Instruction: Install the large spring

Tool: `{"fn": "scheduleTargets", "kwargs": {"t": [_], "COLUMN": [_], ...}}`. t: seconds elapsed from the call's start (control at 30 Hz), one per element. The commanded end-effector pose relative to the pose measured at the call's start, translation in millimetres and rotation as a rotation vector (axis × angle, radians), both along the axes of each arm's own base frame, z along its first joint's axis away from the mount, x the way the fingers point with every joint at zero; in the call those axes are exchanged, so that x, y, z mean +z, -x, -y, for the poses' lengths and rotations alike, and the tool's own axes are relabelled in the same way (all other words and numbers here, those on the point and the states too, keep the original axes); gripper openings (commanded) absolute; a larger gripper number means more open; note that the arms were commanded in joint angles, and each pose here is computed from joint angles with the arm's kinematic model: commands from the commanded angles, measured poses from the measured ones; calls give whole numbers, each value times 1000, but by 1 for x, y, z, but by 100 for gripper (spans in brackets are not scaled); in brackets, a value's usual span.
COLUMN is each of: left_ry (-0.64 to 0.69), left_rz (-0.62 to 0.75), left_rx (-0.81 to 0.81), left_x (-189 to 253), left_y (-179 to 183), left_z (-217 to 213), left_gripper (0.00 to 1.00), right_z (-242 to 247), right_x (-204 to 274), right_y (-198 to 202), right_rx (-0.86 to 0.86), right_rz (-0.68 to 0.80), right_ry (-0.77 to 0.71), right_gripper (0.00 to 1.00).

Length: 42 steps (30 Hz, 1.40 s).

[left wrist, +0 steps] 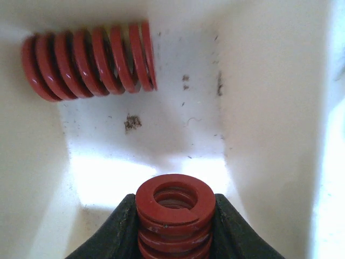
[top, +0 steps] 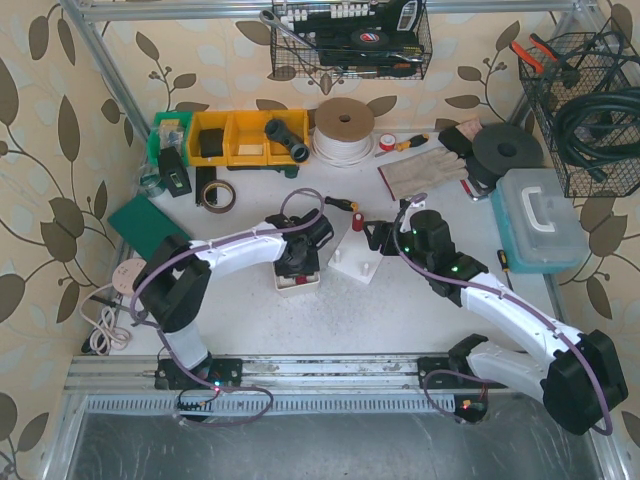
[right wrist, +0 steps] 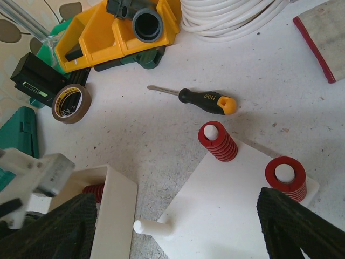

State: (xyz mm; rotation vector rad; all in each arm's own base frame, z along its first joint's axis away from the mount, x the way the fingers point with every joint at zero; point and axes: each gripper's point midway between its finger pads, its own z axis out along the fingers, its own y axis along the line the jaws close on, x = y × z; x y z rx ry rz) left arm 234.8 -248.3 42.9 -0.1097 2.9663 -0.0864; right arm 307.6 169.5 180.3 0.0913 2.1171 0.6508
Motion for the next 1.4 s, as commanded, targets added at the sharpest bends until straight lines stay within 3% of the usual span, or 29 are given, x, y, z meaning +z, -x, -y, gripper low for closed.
{"fn": "scheduleTargets", "kwargs": {"t": [0.0, 0.33, 0.57, 1.37], "left_ry": [38, 67, 51, 29], "left_rz": [98, 125, 93, -32], "left_rx": [0, 34, 115, 234], "left_x": [47, 59, 37, -29], "left_y": [-13, -19, -25, -15], "left_z": [1, -7, -24, -17], "left_gripper": [0, 0, 0, 0], "right_z": [2, 1, 1, 0], "right_x": [1, 4, 3, 3], "right_y": [-2, -1, 0, 0], "right_rx": [-17, -7, -3, -2], "right_rz": [3, 15, 14, 14], "right_ry": [-3, -11, -12, -9], "right_gripper": [81, 80, 80, 79]}}
